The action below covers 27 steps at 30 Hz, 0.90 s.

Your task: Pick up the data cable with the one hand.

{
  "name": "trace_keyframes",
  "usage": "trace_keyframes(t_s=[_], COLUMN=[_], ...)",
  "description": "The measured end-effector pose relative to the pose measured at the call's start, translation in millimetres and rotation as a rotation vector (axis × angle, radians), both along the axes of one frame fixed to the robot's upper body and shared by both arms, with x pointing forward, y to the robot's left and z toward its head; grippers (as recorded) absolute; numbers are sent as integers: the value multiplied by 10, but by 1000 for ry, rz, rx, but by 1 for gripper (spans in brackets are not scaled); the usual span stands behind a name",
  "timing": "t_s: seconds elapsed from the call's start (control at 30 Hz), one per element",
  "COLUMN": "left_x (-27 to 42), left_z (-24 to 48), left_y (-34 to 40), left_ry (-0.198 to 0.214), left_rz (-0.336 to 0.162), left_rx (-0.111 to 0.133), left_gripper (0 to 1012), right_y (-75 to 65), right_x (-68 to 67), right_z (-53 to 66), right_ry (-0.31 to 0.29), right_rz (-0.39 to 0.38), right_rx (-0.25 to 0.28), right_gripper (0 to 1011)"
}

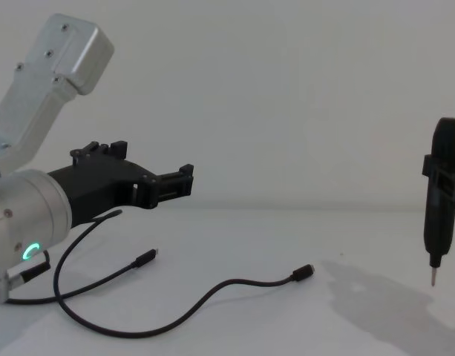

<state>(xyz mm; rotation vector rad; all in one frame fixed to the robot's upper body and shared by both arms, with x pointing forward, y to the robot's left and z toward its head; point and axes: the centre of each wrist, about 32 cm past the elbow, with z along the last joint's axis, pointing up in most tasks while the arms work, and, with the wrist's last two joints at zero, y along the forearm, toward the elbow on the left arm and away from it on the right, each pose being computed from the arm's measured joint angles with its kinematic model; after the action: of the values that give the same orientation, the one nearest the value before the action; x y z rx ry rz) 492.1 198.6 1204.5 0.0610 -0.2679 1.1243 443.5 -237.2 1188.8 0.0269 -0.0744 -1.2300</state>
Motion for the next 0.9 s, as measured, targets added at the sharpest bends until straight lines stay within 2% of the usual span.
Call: trace_keyframes(t_s=[0.9], left_x=[-1], left_z=[-1], left_y=[-2], left_ry=[0], left_rz=[-1], left_rx=[0], left_gripper=[1001], right_y=[1], right_x=[-2], right_z=[-1], right_ry=[0], right_rz=[1], right_rx=[-1], right_gripper=[275])
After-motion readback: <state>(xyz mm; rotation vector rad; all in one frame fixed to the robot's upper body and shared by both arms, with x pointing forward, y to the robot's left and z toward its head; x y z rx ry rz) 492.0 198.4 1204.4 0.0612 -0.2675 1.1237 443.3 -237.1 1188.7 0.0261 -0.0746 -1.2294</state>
